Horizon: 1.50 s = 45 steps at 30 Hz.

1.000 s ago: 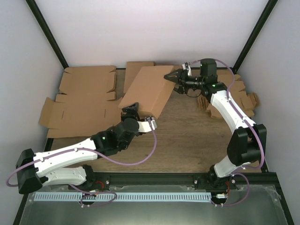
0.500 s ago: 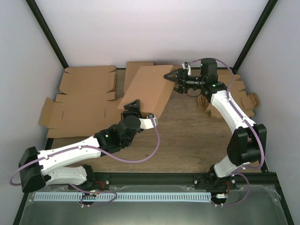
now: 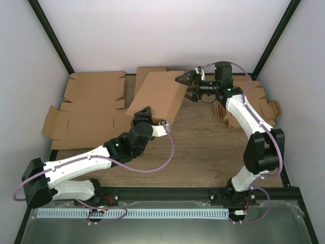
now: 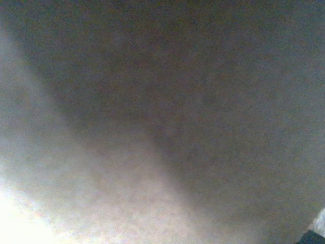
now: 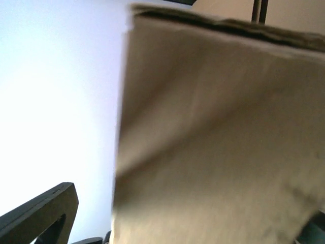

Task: Fold the paper box

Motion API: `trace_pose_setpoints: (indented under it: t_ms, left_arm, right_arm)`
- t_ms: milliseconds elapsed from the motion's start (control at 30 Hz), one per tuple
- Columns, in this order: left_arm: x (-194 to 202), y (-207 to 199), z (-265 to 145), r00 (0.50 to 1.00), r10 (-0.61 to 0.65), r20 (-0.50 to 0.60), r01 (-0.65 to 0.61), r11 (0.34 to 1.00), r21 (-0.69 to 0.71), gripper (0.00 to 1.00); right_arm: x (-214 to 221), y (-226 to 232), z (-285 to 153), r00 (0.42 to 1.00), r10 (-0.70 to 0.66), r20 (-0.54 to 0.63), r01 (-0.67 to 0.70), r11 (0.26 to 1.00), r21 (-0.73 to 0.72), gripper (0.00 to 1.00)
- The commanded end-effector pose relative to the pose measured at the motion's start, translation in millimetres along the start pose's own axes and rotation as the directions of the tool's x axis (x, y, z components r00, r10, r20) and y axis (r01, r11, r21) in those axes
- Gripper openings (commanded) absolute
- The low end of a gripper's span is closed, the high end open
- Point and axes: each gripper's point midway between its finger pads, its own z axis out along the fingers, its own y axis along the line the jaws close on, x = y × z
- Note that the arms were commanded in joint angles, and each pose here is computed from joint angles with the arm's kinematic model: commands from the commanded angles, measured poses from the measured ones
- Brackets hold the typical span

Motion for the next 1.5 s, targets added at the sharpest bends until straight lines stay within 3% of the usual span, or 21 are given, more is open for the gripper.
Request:
trace_pose_setpoints:
  t_ms: [0,200,567,833,1133,1200,1333,1467]
  left_arm:
    - [14,14,16,0.994,-0.093,-0.063,0.092,0.995,-0.027,0.56]
    - [33,1,44,0.986,-0.084,-0.141,0.084,0.996,-0.006,0.55]
    - [55,-7,119,0.957,-0.019,-0.289,0.021,1.0,0.002,0.55]
    - [75,-17,173,0.929,0.075,-0.361,-0.066,0.997,0.035,0.56]
    - [83,-20,220,0.916,0.082,-0.393,-0.065,0.996,0.057,0.61]
    - [84,-30,227,0.917,0.096,-0.387,-0.07,0.994,0.082,0.68]
    - [84,-52,237,0.931,0.072,-0.359,-0.006,0.983,0.183,0.98]
    - [89,-65,229,0.93,0.074,-0.36,0.031,0.96,0.278,1.0]
  right_arm:
    - [-16,-8,2,0.999,-0.023,0.049,0.019,0.998,0.065,0.99]
    - [-26,-22,-23,0.981,-0.076,0.177,0.042,0.982,0.186,1.0]
    - [-15,-30,-61,0.959,-0.122,0.256,0.052,0.963,0.265,0.99]
    - [8,-32,-73,0.952,-0.138,0.273,0.059,0.959,0.278,0.99]
    - [28,-36,-79,0.955,-0.144,0.258,0.068,0.957,0.284,0.98]
    - [30,-38,-78,0.957,-0.144,0.253,0.069,0.956,0.284,0.98]
    - [32,-37,-78,0.959,-0.148,0.244,0.076,0.957,0.281,0.98]
    - [32,-35,-78,0.958,-0.151,0.242,0.081,0.958,0.276,0.98]
